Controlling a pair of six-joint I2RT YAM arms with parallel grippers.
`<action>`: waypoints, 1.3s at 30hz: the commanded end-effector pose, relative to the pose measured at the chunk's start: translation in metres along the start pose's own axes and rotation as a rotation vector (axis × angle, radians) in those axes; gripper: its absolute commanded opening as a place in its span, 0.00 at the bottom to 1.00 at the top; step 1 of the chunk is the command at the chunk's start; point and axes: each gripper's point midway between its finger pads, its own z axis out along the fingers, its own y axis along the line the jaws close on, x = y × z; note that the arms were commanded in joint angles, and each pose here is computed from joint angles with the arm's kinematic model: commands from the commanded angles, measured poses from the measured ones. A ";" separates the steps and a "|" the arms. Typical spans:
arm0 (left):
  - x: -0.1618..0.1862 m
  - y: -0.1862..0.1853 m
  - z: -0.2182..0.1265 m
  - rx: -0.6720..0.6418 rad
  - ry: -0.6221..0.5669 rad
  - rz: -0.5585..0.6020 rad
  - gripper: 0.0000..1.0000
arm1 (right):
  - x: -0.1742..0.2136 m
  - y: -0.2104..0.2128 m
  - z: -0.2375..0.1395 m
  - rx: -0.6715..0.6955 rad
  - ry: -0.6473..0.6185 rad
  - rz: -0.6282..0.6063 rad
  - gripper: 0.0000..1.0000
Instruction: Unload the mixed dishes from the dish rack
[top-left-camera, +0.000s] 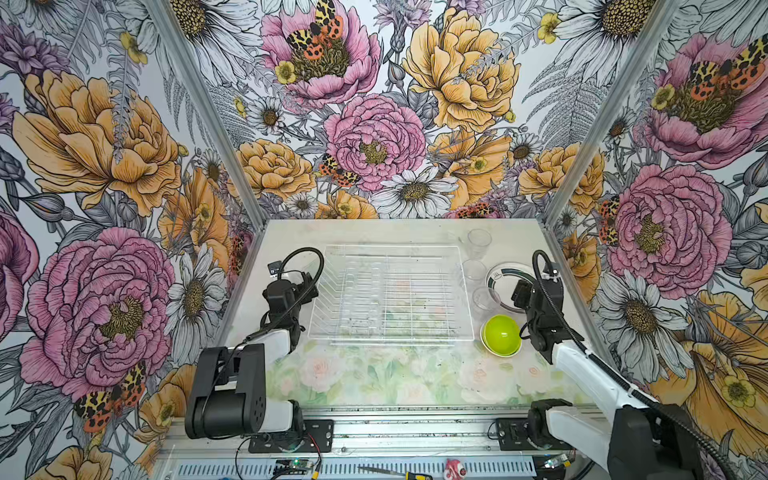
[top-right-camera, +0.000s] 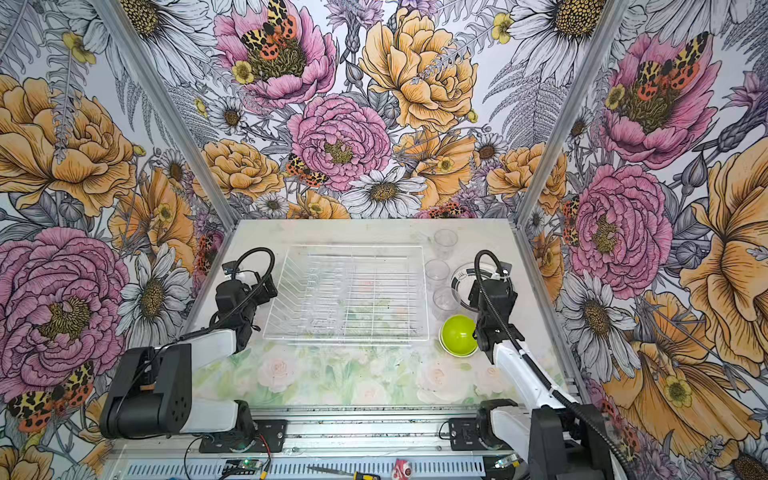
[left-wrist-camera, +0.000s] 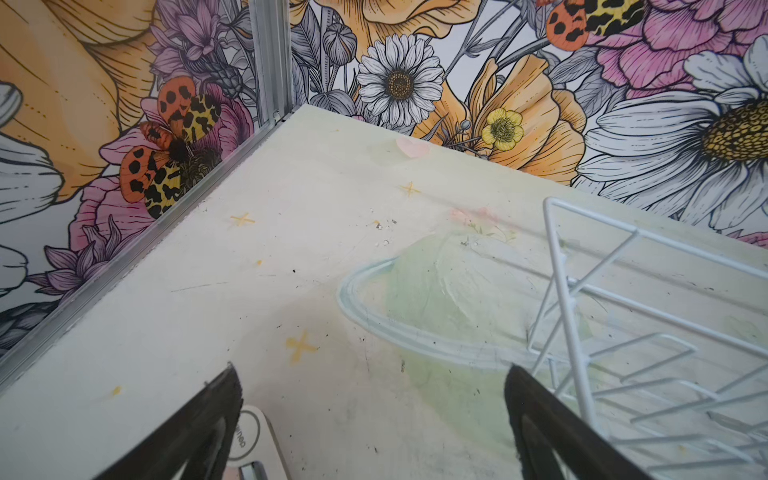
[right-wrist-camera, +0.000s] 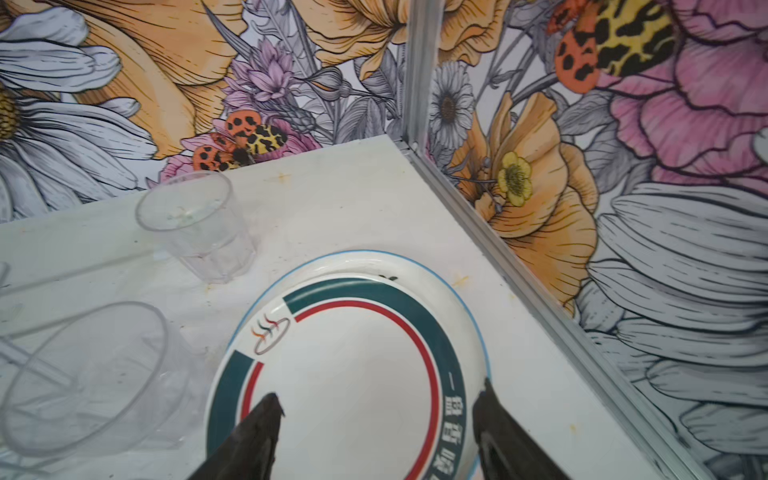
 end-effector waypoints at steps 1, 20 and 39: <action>-0.018 -0.005 0.003 0.033 -0.059 0.039 0.99 | -0.036 -0.025 -0.008 0.105 -0.193 0.077 0.74; -0.017 -0.009 0.003 0.085 -0.110 0.057 0.99 | -0.002 -0.001 0.065 0.033 -0.073 0.027 0.74; -0.002 -0.025 0.001 0.196 -0.161 0.104 0.99 | 0.016 0.059 0.060 -0.324 -0.112 -0.116 0.78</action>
